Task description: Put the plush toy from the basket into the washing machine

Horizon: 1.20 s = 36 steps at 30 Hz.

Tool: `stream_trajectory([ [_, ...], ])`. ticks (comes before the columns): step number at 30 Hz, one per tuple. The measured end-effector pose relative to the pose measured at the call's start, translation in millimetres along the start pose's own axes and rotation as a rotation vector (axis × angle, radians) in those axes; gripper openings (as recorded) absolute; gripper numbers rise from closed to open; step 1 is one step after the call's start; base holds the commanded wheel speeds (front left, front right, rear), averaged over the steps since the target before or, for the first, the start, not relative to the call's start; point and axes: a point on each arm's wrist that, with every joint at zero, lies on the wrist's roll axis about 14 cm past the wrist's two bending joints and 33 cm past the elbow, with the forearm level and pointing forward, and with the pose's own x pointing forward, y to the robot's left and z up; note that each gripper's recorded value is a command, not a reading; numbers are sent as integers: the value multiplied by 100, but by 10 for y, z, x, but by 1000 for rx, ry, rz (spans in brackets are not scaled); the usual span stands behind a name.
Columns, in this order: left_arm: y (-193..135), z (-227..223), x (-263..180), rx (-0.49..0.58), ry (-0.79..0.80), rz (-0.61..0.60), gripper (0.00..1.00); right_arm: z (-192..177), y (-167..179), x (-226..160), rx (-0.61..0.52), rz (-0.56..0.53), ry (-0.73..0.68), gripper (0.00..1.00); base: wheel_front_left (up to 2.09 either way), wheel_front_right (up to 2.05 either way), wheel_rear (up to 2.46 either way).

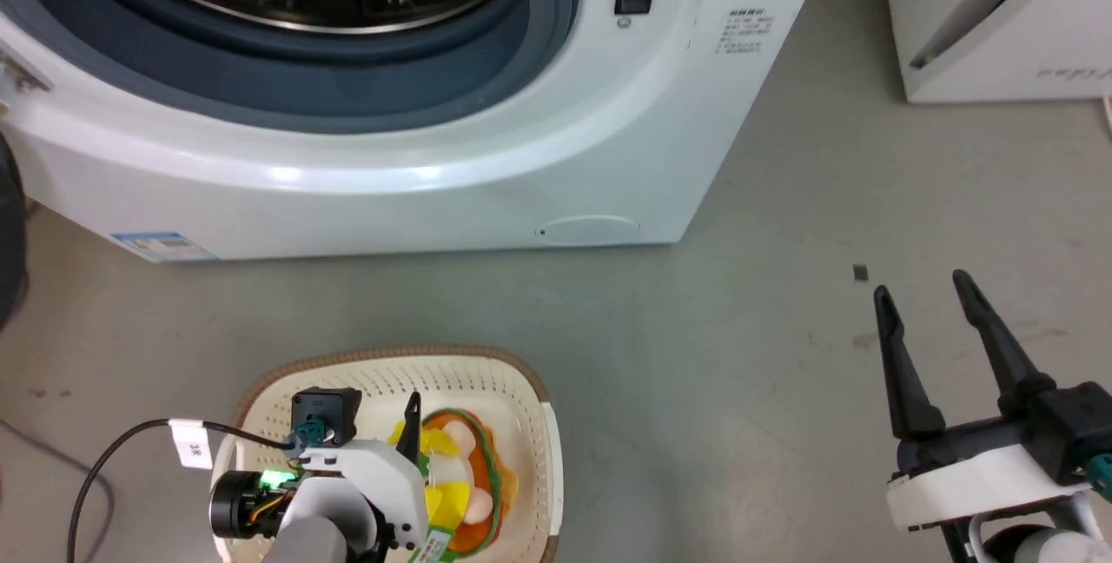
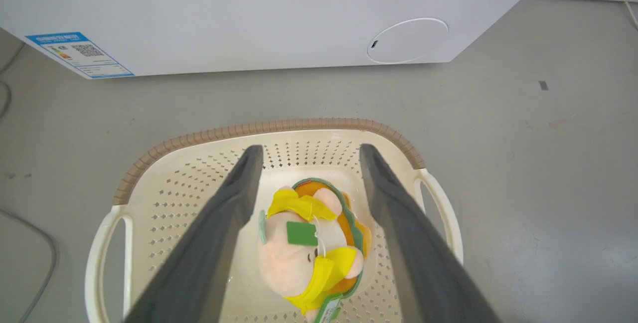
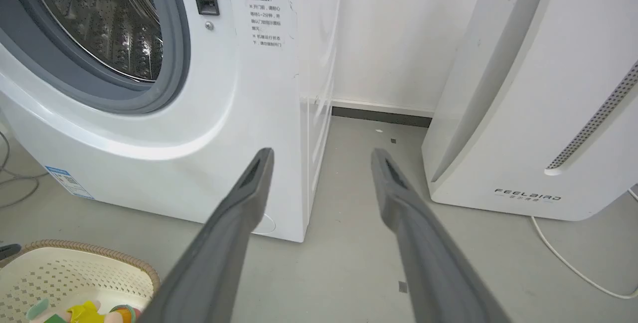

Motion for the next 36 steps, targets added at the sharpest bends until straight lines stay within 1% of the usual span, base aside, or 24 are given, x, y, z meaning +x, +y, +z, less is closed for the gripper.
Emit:
stream_trajectory([
  [11,54,-595,150,-19,242,3,100,-196,-68,139,-13,-16,28,100,0,0,0],
  [15,129,-768,189,-11,312,31,100,-280,-78,171,-14,-18,42,100,0,0,0],
  [17,144,-853,205,-24,346,36,100,-320,-83,188,-15,-19,48,100,0,0,0],
  [22,95,-1073,238,-29,434,9,100,-397,-114,243,-21,-26,56,100,0,0,0],
  [36,74,-1515,395,-43,590,-6,100,-703,-127,397,-29,-25,92,100,0,0,0],
])
